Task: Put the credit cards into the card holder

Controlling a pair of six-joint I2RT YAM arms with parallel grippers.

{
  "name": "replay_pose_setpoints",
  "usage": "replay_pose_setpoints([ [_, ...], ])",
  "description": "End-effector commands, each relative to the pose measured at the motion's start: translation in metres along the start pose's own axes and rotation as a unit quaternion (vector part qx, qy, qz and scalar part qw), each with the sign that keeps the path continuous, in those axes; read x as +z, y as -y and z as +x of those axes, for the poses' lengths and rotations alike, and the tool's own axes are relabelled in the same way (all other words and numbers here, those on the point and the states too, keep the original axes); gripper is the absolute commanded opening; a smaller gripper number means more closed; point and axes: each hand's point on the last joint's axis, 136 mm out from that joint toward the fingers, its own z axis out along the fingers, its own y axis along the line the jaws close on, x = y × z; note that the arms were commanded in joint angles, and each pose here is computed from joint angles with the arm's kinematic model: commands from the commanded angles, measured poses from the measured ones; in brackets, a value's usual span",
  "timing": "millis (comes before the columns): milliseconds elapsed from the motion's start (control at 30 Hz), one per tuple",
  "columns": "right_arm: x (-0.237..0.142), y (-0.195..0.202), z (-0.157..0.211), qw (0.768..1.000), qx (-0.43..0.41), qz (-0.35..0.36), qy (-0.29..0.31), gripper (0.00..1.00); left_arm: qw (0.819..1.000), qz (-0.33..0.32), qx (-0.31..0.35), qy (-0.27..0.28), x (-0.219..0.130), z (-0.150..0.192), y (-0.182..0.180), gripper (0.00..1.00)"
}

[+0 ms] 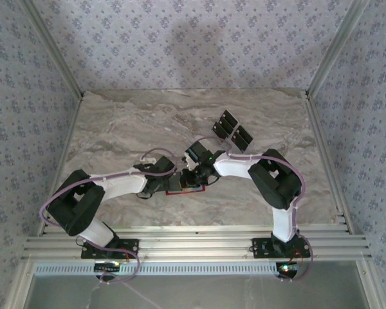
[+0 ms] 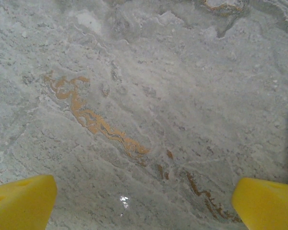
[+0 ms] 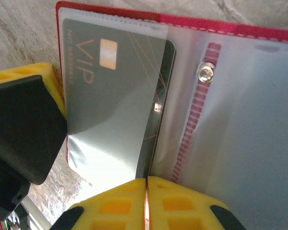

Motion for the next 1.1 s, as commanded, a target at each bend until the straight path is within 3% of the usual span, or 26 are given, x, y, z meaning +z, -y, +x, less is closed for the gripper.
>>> replay_pose_setpoints([
  [0, 0.007, -0.012, -0.001, 1.0, -0.003, -0.023, -0.009, 0.11, 0.997, 0.056, 0.01, -0.045, 0.012, 0.025, 0.031, 1.0],
  [300, -0.016, -0.013, -0.009, 1.0, 0.002, -0.025, 0.011, 0.15, 0.999, 0.044, 0.004, -0.031, 0.004, 0.017, 0.023, 1.0],
  [567, -0.056, 0.001, -0.022, 0.999, -0.004, 0.007, 0.051, 0.36, 0.999, 0.032, -0.022, 0.005, -0.021, -0.007, -0.004, 1.0],
  [667, -0.063, 0.014, -0.021, 0.998, -0.009, 0.041, 0.056, 0.38, 0.999, 0.037, -0.032, 0.015, -0.031, -0.016, -0.011, 1.0],
  [867, -0.059, 0.035, -0.015, 0.996, -0.013, 0.077, 0.052, 0.39, 0.995, 0.082, -0.04, 0.034, -0.046, -0.029, -0.004, 1.0],
  [1067, -0.052, 0.047, -0.011, 0.995, -0.012, 0.089, 0.049, 0.35, 0.98, 0.184, -0.059, 0.043, -0.051, -0.032, 0.024, 1.0],
])
